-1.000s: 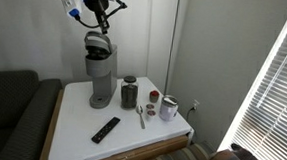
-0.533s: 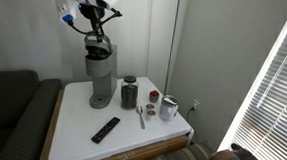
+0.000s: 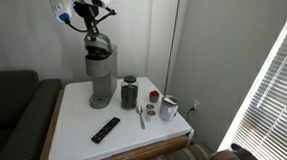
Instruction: Open the grey coffeemaker
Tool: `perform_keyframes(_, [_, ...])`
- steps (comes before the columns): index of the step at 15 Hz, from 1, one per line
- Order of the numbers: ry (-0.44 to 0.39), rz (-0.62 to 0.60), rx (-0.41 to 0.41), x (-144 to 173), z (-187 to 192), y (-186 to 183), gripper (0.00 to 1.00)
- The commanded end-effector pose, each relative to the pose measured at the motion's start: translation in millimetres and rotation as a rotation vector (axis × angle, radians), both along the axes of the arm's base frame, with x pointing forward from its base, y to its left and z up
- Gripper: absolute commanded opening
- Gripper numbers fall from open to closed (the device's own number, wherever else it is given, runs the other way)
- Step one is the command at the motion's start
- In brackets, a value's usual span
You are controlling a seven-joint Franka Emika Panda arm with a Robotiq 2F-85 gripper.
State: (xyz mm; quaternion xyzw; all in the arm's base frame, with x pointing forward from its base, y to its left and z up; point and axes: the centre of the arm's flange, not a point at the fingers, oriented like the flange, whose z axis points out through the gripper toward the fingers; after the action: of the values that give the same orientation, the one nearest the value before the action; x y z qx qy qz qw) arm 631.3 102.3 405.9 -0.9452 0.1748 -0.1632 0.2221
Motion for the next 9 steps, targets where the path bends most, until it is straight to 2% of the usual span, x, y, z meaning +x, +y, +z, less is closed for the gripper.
perform_keyframes(1, [-0.030,0.027,-0.016,2.7,1.8,3.6,0.00])
perform_keyframes(9, [-0.076,0.015,-0.028,7.3,6.9,6.9,0.00])
